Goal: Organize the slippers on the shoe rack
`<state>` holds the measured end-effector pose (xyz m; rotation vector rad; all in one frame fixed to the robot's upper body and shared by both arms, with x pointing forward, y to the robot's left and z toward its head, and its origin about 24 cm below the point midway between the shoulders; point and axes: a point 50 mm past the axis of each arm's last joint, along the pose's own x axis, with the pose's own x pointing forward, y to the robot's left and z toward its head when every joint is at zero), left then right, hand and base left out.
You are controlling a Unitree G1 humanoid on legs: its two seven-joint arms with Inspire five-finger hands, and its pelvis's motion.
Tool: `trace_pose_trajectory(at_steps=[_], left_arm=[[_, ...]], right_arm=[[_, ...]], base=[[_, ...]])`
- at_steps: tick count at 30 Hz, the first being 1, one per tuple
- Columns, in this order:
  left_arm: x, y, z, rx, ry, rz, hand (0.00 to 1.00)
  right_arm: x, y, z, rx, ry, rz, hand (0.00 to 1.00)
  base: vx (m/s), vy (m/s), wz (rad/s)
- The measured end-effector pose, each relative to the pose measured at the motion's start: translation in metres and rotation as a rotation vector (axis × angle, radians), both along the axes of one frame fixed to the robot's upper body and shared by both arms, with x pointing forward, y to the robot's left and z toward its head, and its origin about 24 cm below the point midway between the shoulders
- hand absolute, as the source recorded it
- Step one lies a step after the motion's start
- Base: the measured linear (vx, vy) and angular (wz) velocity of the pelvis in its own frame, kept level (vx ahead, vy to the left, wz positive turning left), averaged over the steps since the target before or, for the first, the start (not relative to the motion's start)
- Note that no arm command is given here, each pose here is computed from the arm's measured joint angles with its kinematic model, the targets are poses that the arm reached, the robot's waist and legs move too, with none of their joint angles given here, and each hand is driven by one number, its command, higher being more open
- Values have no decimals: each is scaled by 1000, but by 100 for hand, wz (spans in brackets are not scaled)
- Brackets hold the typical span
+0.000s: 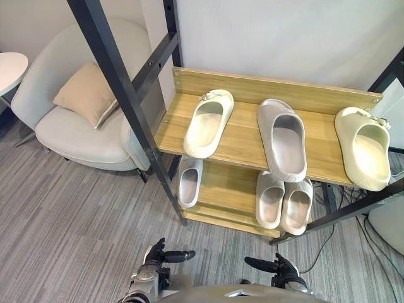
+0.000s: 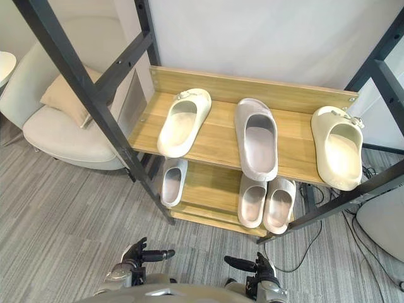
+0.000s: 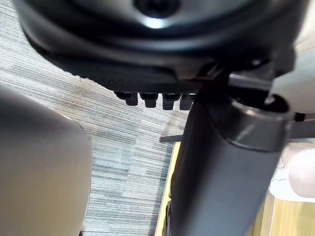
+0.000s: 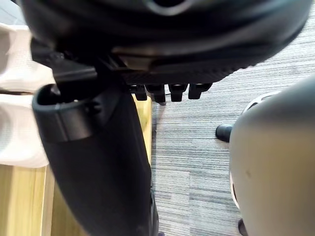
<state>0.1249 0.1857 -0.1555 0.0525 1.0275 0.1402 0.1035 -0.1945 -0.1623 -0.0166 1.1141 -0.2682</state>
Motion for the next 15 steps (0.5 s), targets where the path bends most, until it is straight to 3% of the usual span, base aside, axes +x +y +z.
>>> trace_pose_trajectory(at_steps=[3,6,15], left_arm=[[-1,0,0,0,4,-2,100],[0,0,0,12,-1,-23,100],[8,0,4,43,-34,-52,100]], right_arm=[[4,8,0,4,-1,104,100],[20,31,3,12,-27,371,100],[64,133,47,204,-335,941,100]], base=[[-23,7,15],[-65,18,19],[-105,-1,6]])
